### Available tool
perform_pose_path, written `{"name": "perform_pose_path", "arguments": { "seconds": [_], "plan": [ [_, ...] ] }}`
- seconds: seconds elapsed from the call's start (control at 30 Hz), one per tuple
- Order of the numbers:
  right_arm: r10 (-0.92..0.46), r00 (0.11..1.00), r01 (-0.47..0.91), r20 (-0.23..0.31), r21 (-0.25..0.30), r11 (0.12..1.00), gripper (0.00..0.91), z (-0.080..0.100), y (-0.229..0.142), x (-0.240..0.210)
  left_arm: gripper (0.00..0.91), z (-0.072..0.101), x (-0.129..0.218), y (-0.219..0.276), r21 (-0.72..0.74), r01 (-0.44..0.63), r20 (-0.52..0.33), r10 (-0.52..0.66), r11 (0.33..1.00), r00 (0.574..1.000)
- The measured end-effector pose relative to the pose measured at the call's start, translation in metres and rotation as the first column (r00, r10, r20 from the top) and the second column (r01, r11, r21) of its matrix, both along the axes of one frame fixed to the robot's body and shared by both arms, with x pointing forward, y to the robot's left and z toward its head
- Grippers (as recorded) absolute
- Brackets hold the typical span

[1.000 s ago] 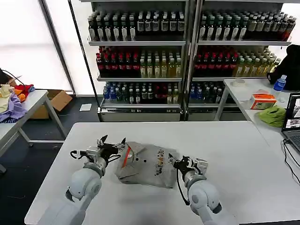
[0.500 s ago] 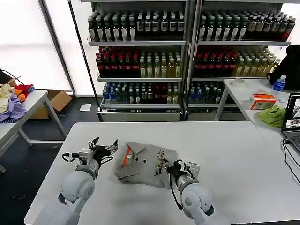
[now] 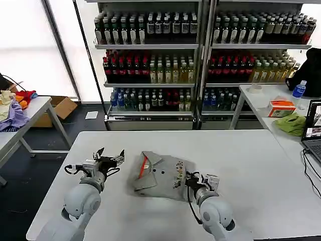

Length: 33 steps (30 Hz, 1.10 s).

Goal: Fold and organize the clothes.

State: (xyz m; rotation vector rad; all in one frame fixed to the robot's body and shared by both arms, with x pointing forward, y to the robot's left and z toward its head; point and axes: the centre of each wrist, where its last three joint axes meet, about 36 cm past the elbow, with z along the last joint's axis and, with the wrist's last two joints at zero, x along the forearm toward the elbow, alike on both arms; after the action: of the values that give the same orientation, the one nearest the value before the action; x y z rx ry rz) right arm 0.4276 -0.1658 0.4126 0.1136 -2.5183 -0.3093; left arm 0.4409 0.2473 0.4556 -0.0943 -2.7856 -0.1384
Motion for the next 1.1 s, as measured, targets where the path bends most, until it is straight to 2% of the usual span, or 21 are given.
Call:
{"name": "perform_pose_path", "arguments": {
  "seconds": [0.2,0.23,0.27,0.33,0.37,0.67,0.8,0.93,1.1],
  "plan": [
    [0.015,0.999,-0.012,0.032,-0.09,0.996,0.0,0.002,-0.028,0.022,0.907,0.001,-0.002,0.001,-0.001,-0.007,-0.003,0.007,1.0,1.0],
    [0.02,0.999,-0.016,0.04,-0.108,0.994,0.02,0.004,-0.033,0.027,0.907,0.001,-0.002,0.0,-0.002,-0.007,-0.003,0.007,1.0,1.0],
    [0.024,0.999,-0.018,0.047,-0.126,0.992,0.091,0.005,-0.039,0.032,0.907,0.001,-0.002,0.0,-0.003,-0.006,-0.004,0.006,1.0,1.0],
    [0.032,0.998,-0.021,0.062,-0.162,0.987,0.564,0.007,-0.05,0.043,0.907,0.0,-0.002,-0.002,-0.006,-0.004,-0.006,0.004,1.0,1.0],
    [0.035,0.997,-0.022,0.069,-0.176,0.984,0.907,0.009,-0.054,0.048,0.907,0.0,-0.002,-0.003,-0.007,-0.004,-0.006,0.004,1.0,1.0],
    [0.066,0.991,-0.031,0.114,-0.289,0.957,0.907,0.013,-0.082,0.073,0.907,0.0,-0.001,-0.002,-0.006,-0.006,-0.01,0.006,1.0,1.0],
    [0.063,0.987,-0.009,0.151,-0.335,0.942,0.907,0.017,-0.086,0.073,0.907,-0.002,-0.002,-0.003,-0.012,-0.006,-0.015,0.006,1.0,1.0],
    [0.081,0.979,-0.01,0.185,-0.357,0.934,0.907,0.022,-0.079,0.062,0.907,-0.005,-0.003,-0.007,-0.02,0.0,-0.022,0.0,1.0,1.0],
    [0.115,0.974,-0.036,0.195,-0.367,0.93,0.907,0.017,-0.061,0.036,0.907,-0.007,-0.006,-0.012,-0.031,0.007,-0.02,-0.007,1.0,1.0]
  ]
}}
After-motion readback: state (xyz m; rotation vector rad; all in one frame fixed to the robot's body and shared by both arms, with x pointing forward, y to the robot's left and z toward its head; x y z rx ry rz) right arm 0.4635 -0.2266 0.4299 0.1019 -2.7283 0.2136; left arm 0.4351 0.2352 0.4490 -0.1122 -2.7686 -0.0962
